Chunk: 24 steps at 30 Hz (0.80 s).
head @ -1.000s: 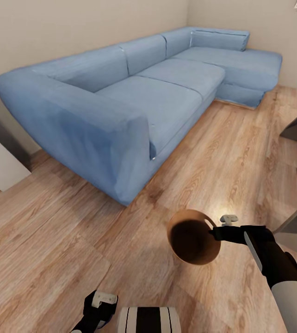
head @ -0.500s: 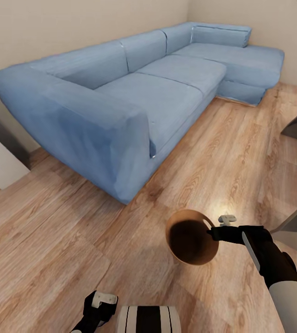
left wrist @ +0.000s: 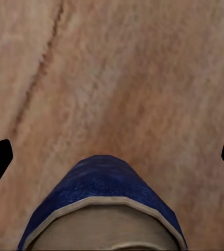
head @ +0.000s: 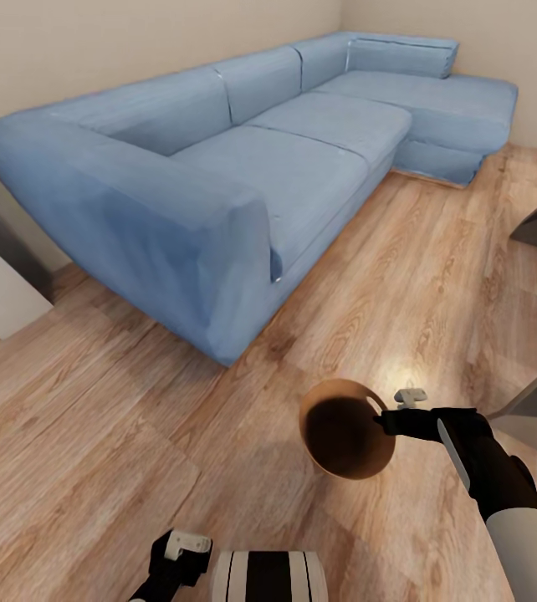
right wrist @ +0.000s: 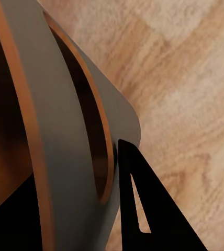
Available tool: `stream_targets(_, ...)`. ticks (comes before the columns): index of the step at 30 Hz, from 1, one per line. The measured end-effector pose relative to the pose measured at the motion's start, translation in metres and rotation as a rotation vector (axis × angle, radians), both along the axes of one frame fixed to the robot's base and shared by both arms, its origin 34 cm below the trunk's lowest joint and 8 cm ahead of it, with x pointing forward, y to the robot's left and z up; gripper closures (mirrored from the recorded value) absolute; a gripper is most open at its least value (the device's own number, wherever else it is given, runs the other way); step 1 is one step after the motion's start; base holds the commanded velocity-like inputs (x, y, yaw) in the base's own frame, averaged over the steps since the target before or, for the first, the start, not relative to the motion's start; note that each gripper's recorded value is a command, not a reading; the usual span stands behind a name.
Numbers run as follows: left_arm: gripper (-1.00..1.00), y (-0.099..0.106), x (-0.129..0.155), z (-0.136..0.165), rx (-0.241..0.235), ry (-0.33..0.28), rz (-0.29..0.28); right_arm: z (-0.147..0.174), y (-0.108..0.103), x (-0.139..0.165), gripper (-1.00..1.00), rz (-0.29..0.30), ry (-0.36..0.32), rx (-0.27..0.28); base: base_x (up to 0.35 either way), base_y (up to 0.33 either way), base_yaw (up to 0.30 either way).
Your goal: Put the three can of soda from the living room inside the tash can in the kitchen.
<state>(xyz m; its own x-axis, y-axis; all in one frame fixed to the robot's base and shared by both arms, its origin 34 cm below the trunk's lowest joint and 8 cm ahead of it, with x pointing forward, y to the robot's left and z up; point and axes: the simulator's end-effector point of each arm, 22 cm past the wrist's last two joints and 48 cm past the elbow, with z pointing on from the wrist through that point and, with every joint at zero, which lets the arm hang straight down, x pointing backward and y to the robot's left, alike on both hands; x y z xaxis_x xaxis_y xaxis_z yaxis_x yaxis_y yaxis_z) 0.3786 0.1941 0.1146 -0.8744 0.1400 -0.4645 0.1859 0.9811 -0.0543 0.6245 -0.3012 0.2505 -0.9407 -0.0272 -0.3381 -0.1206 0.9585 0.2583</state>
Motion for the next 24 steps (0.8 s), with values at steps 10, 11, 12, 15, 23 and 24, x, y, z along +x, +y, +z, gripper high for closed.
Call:
stream_targets(10, -1.0, 0.002, -0.015, -0.006, 0.003, 0.032, 0.0, -0.005, 0.0, -0.003, 1.0, -0.001, 0.009, 0.0, 0.0, 0.0, 0.0)
stream_targets(11, -1.0, 0.002, -0.016, -0.006, 0.003, 0.034, 0.0, -0.006, 0.0, -0.003, 1.0, -0.001, 0.01, 0.0, 0.0, 0.0, 0.0)
stream_targets(12, -1.0, 0.002, -0.017, -0.007, 0.003, 0.035, 0.0, -0.006, 0.0, -0.003, 1.0, -0.001, 0.012, 0.001, 0.0, 0.0, 0.0)
stream_targets(15, -1.0, 0.002, -0.018, -0.008, 0.003, 0.038, 0.0, -0.008, 0.0, -0.004, 1.0, 0.0, 0.014, -0.001, 0.0, 0.0, 0.0)
stream_targets(23, -1.0, 0.002, -0.02, -0.009, 0.003, 0.044, 0.0, -0.011, 0.0, -0.005, 1.0, 0.0, 0.02, 0.0, 0.0, 0.0, 0.0)
stream_targets(24, -1.0, 0.002, -0.02, -0.009, 0.004, 0.045, 0.0, -0.011, 0.0, -0.005, 1.0, -0.001, 0.02, 0.0, 0.0, 0.0, 0.0)
